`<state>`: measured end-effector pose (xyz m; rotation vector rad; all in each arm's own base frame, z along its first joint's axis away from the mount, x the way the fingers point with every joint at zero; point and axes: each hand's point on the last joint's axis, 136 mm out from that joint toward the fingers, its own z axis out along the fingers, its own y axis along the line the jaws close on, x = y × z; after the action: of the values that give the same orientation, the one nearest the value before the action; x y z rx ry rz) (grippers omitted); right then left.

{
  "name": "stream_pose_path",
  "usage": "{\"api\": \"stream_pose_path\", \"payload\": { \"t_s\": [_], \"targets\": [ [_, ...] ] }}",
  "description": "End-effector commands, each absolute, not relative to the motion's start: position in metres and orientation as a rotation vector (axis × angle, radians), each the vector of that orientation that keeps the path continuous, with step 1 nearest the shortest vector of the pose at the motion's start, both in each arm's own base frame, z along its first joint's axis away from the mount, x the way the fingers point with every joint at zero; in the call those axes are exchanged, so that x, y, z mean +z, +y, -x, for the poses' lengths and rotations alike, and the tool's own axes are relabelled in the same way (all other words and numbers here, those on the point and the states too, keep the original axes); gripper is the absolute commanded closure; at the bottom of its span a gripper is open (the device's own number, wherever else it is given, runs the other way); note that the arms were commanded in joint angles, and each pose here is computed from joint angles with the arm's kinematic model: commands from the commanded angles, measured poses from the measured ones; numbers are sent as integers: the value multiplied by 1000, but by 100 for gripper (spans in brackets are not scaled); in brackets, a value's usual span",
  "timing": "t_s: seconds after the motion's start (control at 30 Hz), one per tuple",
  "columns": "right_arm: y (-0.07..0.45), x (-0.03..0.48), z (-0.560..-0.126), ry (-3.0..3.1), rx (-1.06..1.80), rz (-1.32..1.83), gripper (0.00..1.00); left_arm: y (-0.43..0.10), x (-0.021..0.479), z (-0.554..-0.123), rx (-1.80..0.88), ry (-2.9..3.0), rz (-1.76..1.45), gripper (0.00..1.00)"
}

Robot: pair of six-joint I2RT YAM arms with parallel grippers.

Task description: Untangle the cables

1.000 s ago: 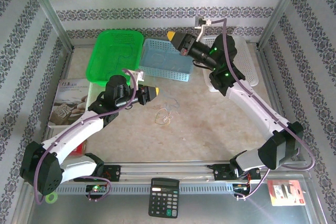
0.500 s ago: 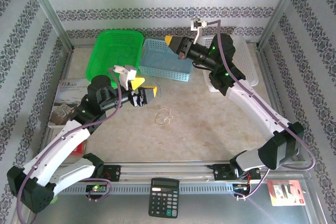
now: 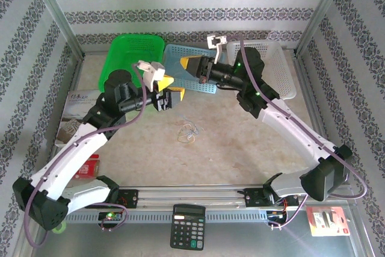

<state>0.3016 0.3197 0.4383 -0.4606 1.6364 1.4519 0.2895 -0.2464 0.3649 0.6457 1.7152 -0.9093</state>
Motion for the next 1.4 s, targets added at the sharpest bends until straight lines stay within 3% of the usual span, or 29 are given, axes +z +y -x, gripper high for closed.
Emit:
{"api": "stream_pose_path", "payload": {
  "t_s": [0.0, 0.23, 0.53, 0.7, 0.77, 0.8, 0.9, 0.97, 1.13, 1.37],
  "targets": [
    [323, 446, -284, 1595, 1462, 526, 100, -255, 380, -286, -940, 1659, -710, 37],
    [332, 444, -276, 1599, 1481, 550, 100, -259, 378, -291, -964, 1643, -694, 59],
    [339, 445, -271, 1596, 1501, 563, 100, -263, 376, -295, -995, 1638, -690, 77],
    [340, 444, -273, 1599, 1499, 557, 100, -265, 376, -296, -1021, 1629, -676, 98],
    [340, 444, -274, 1599, 1494, 553, 100, -265, 377, -296, -1028, 1626, -665, 100],
    [338, 445, -276, 1599, 1489, 546, 98, -264, 377, -298, -1026, 1624, -649, 100],
    [327, 441, -284, 1607, 1458, 507, 70, -258, 380, -305, -997, 1628, -585, 100],
    [314, 437, -291, 1615, 1426, 461, 59, -253, 385, -309, -974, 1625, -547, 100],
    [275, 406, -310, 1660, 1359, 300, 49, -244, 396, -315, -929, 1617, -480, 100],
    [252, 323, -317, 1821, 1292, 167, 41, -228, 414, -329, -834, 1608, -370, 100]
  ]
}}
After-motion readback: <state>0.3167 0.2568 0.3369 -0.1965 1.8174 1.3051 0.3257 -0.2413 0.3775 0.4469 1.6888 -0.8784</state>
